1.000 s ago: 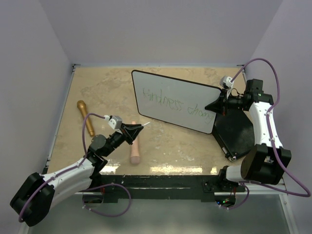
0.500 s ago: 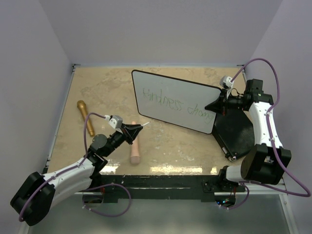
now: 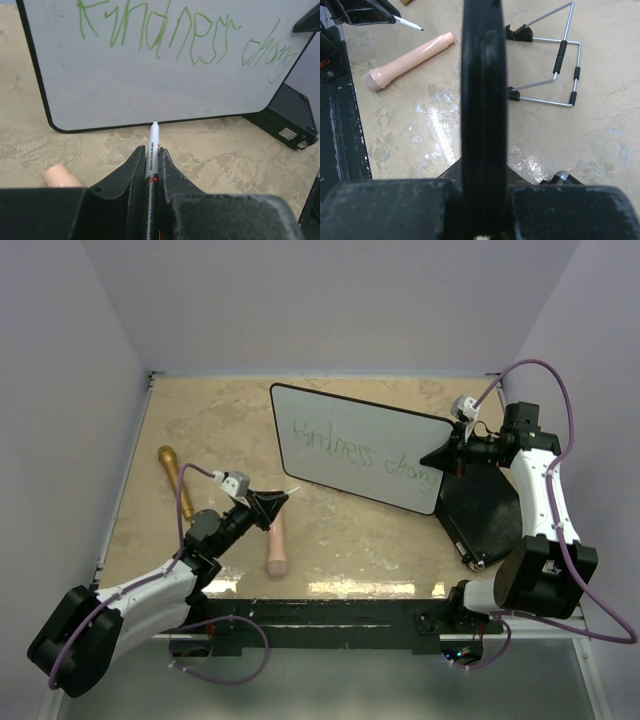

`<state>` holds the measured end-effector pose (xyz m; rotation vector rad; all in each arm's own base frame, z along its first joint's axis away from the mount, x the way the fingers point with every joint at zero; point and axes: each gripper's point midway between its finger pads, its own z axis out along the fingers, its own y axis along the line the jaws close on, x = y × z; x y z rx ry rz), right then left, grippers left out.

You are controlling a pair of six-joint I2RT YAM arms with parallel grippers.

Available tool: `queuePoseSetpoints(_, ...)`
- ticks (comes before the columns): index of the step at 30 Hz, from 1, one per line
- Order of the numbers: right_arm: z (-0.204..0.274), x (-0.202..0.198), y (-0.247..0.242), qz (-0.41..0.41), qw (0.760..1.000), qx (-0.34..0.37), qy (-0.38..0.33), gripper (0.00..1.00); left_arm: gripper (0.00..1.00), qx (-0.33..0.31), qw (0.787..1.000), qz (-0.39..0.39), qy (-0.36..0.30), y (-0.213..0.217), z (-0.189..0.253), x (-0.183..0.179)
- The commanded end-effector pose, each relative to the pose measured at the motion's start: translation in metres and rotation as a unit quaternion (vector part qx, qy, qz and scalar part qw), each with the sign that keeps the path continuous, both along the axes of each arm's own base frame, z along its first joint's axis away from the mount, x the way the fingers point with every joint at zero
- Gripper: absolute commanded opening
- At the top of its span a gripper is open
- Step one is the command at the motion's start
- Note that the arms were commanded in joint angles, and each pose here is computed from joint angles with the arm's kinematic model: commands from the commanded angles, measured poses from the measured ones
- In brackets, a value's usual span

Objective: Write a sentence on the whiteboard
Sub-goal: Write on the whiteboard at the center of the board.

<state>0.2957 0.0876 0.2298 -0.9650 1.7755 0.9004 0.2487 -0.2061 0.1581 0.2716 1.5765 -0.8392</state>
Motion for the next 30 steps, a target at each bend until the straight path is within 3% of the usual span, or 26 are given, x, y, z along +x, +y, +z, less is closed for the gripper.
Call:
queuePoseSetpoints(1, -0.005, 0.004, -0.008, -0.014, 0.999, -0.038, -0.015, 0.00, 0.00, -0.037, 0.999, 0.009, -0.029, 0.003, 0.029, 0.012)
queuePoseSetpoints(8, -0.007, 0.005, -0.009, -0.016, 0.999, -0.037, -0.012, 0.00, 0.00, -0.065, 0.998, 0.001, -0.019, 0.015, 0.025, 0.028)
queuePoseSetpoints(16, -0.007, 0.005, -0.009, -0.018, 0.999, -0.039, -0.012, 0.00, 0.00, -0.051, 0.999, 0.006, -0.001, 0.017, 0.012, 0.040)
queuePoseSetpoints(25, -0.008, 0.009, -0.009, -0.028, 0.999, -0.028, 0.002, 0.00, 0.00, -0.040, 0.999, 0.006, -0.009, 0.018, 0.007, 0.045)
queuePoseSetpoints(30, -0.007, 0.011, -0.010, -0.035, 0.999, -0.027, 0.002, 0.00, 0.00, -0.033, 0.998, -0.001, -0.045, 0.013, 0.016, 0.056)
